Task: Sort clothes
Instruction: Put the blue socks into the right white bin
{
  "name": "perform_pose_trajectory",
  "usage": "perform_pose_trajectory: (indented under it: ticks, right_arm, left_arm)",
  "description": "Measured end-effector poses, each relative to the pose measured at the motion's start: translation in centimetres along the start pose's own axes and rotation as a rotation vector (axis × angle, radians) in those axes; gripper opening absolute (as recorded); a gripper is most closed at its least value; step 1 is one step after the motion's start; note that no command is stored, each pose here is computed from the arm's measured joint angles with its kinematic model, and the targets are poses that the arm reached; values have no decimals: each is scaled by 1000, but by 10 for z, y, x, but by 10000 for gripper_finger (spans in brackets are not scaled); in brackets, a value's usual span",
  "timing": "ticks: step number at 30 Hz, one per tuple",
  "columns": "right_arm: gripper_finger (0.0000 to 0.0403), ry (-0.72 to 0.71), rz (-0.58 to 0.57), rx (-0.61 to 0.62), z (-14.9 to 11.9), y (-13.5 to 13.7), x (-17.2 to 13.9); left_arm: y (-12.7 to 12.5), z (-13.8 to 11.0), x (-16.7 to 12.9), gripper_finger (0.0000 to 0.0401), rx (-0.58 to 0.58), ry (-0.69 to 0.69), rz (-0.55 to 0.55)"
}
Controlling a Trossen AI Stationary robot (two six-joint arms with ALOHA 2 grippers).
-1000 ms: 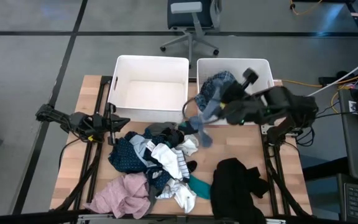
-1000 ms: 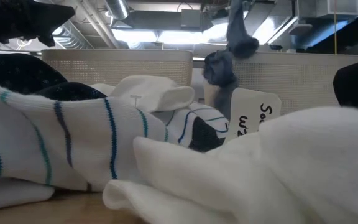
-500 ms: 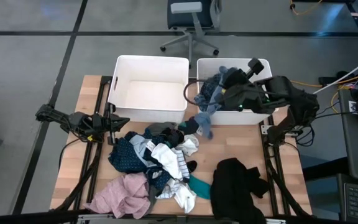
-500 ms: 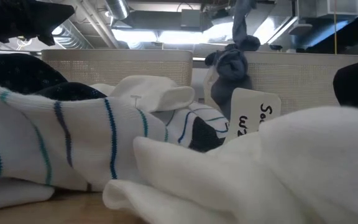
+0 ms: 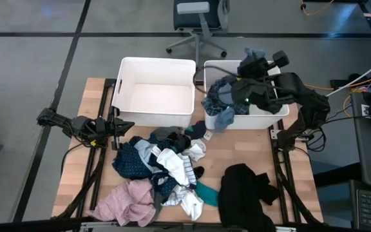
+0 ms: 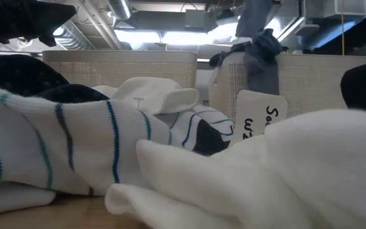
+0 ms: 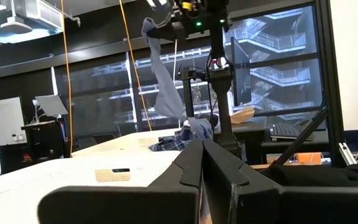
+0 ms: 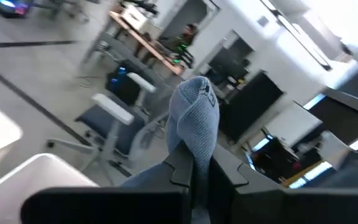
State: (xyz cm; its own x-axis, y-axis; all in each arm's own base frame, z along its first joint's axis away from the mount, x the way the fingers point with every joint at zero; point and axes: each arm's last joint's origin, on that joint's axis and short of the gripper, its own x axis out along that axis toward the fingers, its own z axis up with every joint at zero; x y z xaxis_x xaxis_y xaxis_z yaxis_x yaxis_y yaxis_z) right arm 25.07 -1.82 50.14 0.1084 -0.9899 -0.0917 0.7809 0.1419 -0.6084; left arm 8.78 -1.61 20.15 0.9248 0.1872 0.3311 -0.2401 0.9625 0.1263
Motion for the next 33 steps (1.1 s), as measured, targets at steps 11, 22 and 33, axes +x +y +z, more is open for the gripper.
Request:
perform_pose_trajectory:
  ticks: [11, 22, 33]
  right_arm:
    - [24, 206, 56, 108, -10, 4, 53]
    - [24, 471, 100, -43, -69, 74, 91]
    - [26, 642, 165, -155, -131, 128, 103]
  left_arm:
    - [0, 0, 0, 1, 19, 0, 0]
    - [0, 0, 0, 1, 16, -4, 2]
    - [2, 5, 0, 1, 18, -48, 18]
